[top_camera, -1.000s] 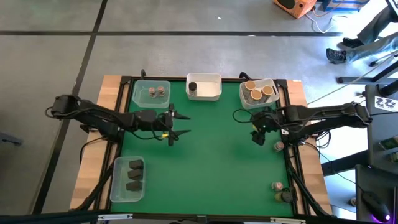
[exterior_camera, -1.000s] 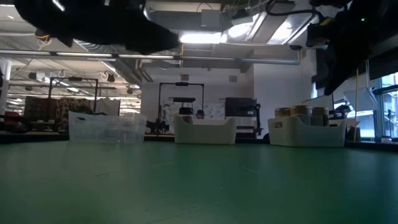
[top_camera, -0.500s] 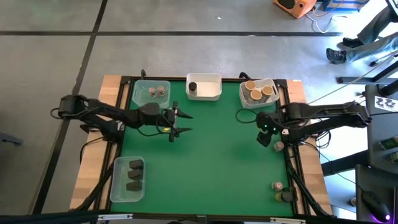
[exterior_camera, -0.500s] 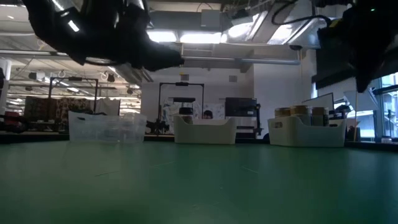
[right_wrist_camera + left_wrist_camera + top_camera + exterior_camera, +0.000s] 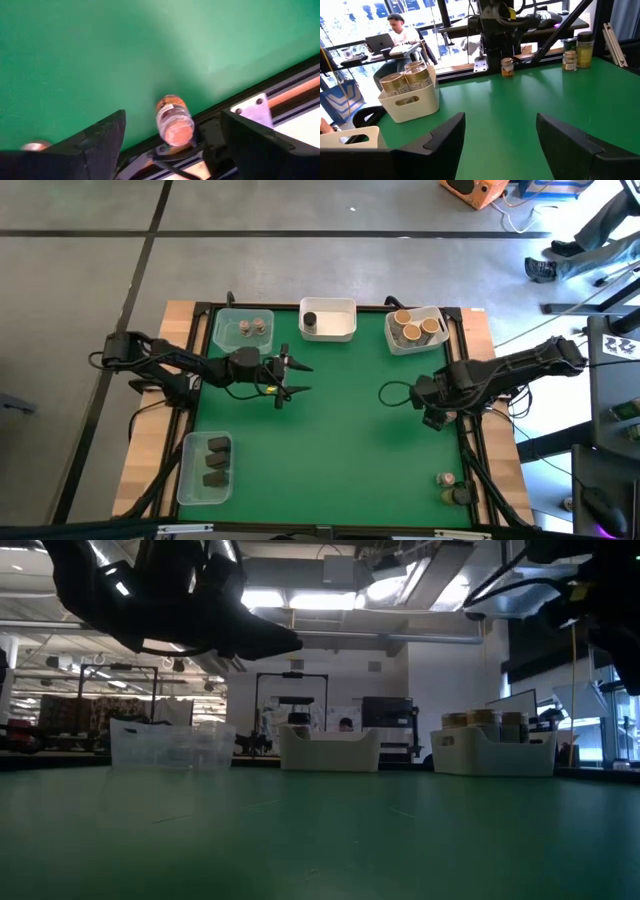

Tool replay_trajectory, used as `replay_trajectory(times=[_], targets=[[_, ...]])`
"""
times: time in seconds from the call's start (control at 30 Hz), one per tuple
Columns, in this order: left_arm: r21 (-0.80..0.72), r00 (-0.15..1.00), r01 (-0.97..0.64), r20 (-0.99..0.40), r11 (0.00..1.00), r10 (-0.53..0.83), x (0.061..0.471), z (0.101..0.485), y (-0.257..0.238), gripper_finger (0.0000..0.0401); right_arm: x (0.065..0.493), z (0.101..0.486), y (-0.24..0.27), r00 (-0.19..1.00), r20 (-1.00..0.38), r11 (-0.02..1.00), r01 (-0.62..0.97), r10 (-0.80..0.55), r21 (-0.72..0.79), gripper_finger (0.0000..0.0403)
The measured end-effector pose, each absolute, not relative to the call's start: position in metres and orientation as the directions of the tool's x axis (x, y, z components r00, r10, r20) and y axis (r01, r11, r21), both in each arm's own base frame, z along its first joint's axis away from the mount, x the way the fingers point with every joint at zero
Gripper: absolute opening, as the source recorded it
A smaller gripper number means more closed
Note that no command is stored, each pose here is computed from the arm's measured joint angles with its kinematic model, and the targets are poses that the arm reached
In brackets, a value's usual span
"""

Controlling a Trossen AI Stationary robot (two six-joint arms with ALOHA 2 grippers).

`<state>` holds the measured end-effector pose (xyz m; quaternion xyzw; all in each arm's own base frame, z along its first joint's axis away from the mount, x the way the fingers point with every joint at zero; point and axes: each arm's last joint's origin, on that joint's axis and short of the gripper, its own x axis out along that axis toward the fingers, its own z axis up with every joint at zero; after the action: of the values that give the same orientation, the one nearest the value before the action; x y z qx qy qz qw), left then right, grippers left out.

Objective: Sort spices by type
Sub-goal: Put the top small brown seasoning bottle into the top transparent bin

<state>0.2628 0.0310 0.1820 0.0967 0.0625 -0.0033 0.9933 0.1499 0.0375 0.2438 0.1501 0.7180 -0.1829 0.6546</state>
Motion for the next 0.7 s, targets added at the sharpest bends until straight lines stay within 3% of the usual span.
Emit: replay_trajectory(times=[0.23,0.7], targets=[[0.196,0.992,0.019,-0.126,0.980,0.006,0.263,0.182,0.031,0.0233,0.138,0.219,0.051,-0.236,-0.970,0.925,0.354,-0.053,-0.137,0.0319],[0.211,0.993,0.018,-0.118,0.977,0.007,0.263,0.183,0.031,0.0233,0.141,0.218,0.054,-0.253,-0.967,0.952,0.293,-0.014,-0.091,0.0267]])
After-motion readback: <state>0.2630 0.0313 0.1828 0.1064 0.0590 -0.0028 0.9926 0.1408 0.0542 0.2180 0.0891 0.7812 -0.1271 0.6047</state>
